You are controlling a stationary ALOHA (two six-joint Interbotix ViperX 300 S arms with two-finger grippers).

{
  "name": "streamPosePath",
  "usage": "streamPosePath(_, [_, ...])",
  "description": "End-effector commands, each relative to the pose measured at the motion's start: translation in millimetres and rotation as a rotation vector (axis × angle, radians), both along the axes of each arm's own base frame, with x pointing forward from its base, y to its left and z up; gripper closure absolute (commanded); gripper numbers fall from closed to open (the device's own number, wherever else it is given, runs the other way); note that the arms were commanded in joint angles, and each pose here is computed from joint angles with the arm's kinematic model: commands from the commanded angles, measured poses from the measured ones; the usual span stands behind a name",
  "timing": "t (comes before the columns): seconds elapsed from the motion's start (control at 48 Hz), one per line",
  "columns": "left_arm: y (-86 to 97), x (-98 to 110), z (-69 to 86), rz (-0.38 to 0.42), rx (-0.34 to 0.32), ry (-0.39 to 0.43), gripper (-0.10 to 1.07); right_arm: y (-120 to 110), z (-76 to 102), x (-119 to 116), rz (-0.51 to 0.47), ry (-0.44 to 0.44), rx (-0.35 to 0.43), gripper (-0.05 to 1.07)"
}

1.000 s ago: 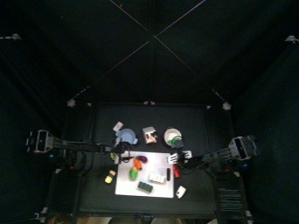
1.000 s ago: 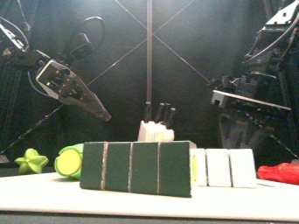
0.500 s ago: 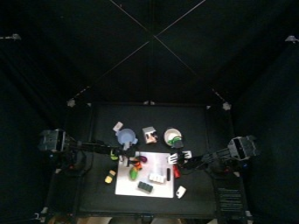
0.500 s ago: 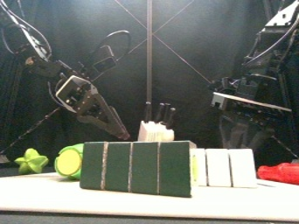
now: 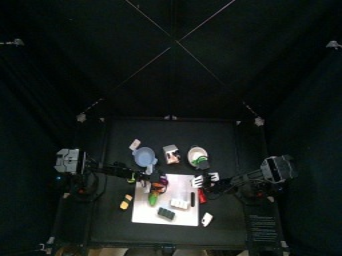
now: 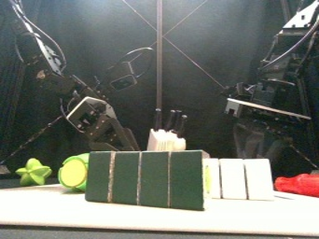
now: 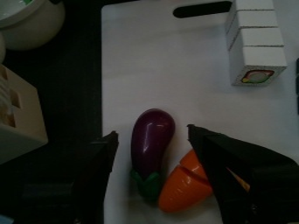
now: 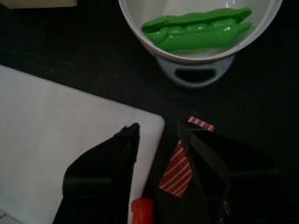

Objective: Grab eggplant

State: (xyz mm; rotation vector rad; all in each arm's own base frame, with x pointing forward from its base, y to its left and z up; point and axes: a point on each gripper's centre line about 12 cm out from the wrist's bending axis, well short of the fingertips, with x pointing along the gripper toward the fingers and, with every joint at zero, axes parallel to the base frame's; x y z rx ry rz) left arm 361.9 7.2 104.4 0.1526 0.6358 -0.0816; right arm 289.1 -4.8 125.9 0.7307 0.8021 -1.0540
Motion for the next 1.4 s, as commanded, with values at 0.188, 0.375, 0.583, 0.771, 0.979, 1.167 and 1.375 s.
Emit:
streamPosePath(0.188, [1.6,4.8,-2.3,0.018,-0.005,0.027,0.00,0.9,5.8,2.8,0.001,-0.022,0.003,0.24])
streamPosePath(0.375, [2.6,6.1,-6.6,0.021,-0.002,0.052,0.01,0.9,4.5,2.8,0.001,-0.017,0.003,0.24])
streamPosePath(0.583, [4.7,11.8,-11.4,0.026,-0.002,0.062,0.02,0.9,4.1,2.8,0.000,-0.017,0.003,0.24])
streamPosePath(0.771, [5.3,12.3,-11.6,0.026,0.000,0.062,0.08,2.0,7.0,4.1,0.006,-0.026,0.004,0.24])
streamPosePath(0.979, [5.6,11.5,-12.7,0.029,0.000,0.077,0.24,9.2,17.3,6.0,0.030,-0.061,0.011,0.24])
streamPosePath(1.167, [2.5,12.5,-3.2,0.020,0.006,0.063,0.36,21.2,35.3,1.2,0.075,-0.116,0.017,0.24])
streamPosePath(1.375, [-0.3,14.2,13.7,0.013,0.006,0.018,0.38,26.2,54.3,-13.9,0.071,-0.147,0.008,0.24])
